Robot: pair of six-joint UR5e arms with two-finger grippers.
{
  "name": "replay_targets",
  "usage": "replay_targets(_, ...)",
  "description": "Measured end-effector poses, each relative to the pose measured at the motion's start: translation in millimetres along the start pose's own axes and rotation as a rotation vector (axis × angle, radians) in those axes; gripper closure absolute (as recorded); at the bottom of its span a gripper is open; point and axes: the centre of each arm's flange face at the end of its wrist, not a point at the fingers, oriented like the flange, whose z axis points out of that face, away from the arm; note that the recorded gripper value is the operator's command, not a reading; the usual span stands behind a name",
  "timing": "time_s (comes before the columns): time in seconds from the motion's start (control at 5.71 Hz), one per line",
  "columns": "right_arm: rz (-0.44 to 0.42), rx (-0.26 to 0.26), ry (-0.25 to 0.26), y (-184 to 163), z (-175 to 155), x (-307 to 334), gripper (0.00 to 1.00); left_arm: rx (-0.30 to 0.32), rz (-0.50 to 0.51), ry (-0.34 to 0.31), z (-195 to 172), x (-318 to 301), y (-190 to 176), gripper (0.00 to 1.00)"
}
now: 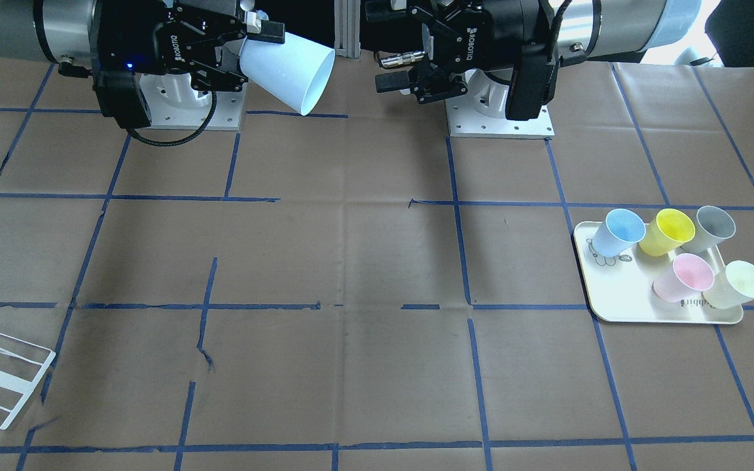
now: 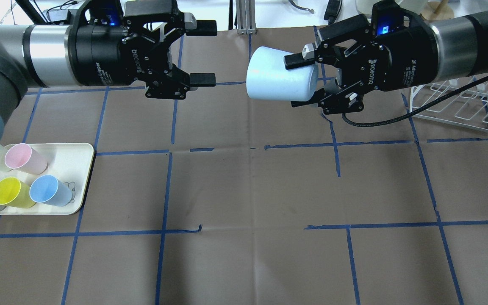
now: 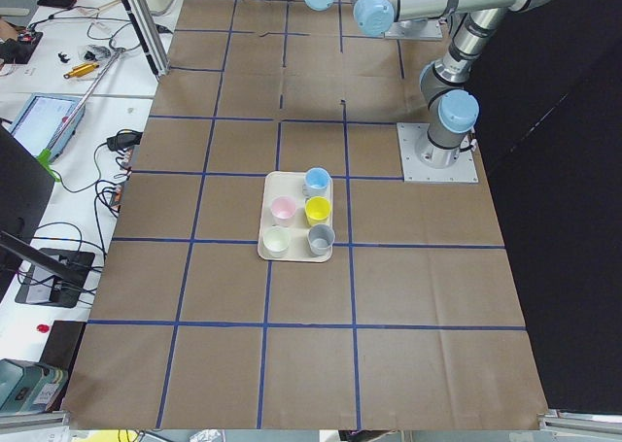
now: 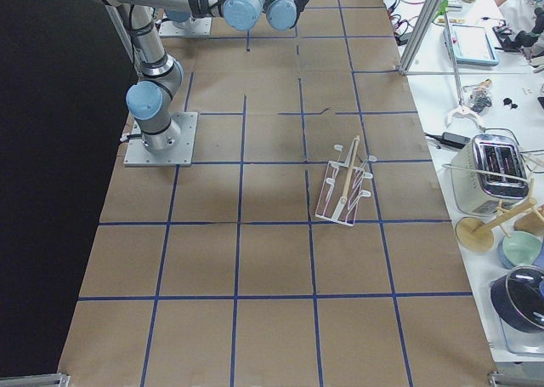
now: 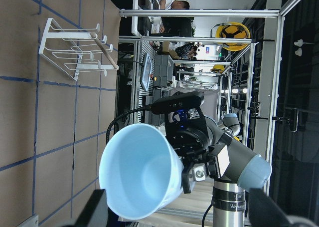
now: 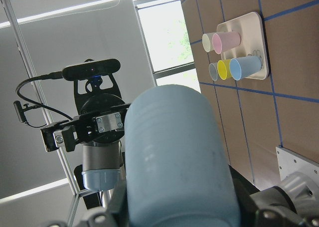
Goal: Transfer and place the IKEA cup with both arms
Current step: 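Close the left gripper on the cup's open rim beside the right gripper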
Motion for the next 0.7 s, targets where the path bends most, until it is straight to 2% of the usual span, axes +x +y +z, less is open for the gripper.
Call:
replay_targets(0.35,0.001,-0.002,-0.002,0.4,2.4,-0.1,0.58,-0.023,0.015,0.065,18.1,-1.1,-10.8,0.02)
replay_targets(0.53,0.001,-0.003,-0.002,0.7,3.0,-0.2,0.58,-0.037,0.017,0.074,26.3,-3.8,-13.0,0.03)
replay_targets(0.7,0.001,-0.003,-0.002,0.7,3.0,-0.2,0.58,-0.054,0.015,0.075,34.2,-5.3,-11.2,0.19)
